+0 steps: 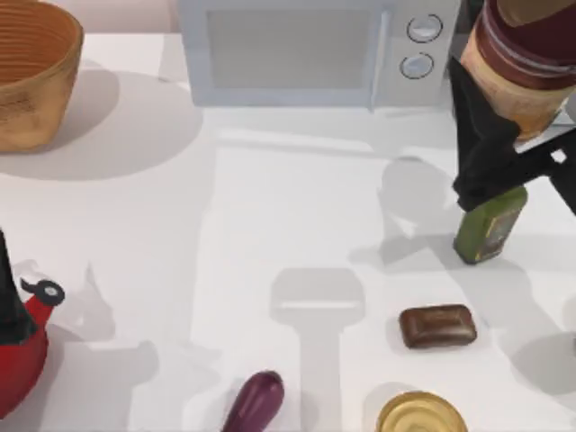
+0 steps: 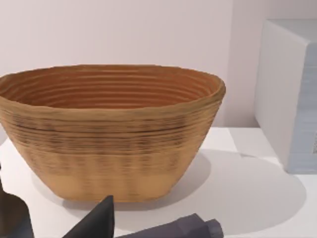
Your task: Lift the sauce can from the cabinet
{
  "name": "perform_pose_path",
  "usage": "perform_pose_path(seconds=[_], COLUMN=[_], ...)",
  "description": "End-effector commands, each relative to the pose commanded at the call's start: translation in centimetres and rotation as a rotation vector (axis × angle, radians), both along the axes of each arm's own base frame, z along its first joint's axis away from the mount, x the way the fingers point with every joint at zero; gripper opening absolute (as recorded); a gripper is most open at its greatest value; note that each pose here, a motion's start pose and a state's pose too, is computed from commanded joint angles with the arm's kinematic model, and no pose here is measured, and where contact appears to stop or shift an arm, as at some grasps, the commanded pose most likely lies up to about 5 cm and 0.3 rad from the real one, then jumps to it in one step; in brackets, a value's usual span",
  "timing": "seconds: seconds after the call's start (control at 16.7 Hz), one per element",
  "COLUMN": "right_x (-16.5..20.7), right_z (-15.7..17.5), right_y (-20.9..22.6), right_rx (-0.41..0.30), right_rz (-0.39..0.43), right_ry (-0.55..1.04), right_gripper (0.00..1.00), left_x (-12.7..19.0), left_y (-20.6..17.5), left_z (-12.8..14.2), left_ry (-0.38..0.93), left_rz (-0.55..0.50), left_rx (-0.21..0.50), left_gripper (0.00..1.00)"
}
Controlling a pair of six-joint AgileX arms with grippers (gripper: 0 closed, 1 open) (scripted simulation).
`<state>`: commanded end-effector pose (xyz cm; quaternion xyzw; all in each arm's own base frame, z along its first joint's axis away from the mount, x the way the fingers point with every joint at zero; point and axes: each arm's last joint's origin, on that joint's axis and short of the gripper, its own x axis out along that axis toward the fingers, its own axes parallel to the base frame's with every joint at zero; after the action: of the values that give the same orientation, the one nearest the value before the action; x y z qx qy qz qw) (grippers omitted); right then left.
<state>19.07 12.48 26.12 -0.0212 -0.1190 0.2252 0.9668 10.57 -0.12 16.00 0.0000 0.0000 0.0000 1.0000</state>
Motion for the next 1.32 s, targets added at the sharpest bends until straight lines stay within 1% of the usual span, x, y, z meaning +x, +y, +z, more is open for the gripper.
perform_pose_path(seconds=[0.3, 0.6, 0.84, 1.02, 1.2, 1.32], right_x=[1.7, 3.0, 3.6, 3.7, 3.6, 3.6], right_z=[-1.4, -4.4, -7.9, -11.2, -14.7, -16.7], right_y=[3.4, 6.5, 8.7, 10.0, 10.3, 9.8], right_rx=[0.02, 0.026, 0.014, -0.004, -0.025, -0.043], right_rz=[0.079, 0.155, 0.219, 0.269, 0.304, 0.307], right_ry=[-0.008, 0.016, 0.058, 0.102, 0.163, 0.212], right_gripper=[0.0, 0.0, 0.0, 0.0, 0.0, 0.0], left_x=[0.0, 0.0, 0.0, 0.0, 0.0, 0.0], left_y=[0.0, 0.0, 0.0, 0.0, 0.0, 0.0], left_z=[0.0, 0.0, 0.0, 0.0, 0.0, 0.0], left_ry=[0.0, 0.0, 0.0, 0.0, 0.0, 0.0], left_rz=[0.0, 0.0, 0.0, 0.0, 0.0, 0.0], left_rx=[0.0, 0.0, 0.0, 0.0, 0.0, 0.0], left_gripper=[1.0, 1.0, 1.0, 1.0, 1.0, 1.0])
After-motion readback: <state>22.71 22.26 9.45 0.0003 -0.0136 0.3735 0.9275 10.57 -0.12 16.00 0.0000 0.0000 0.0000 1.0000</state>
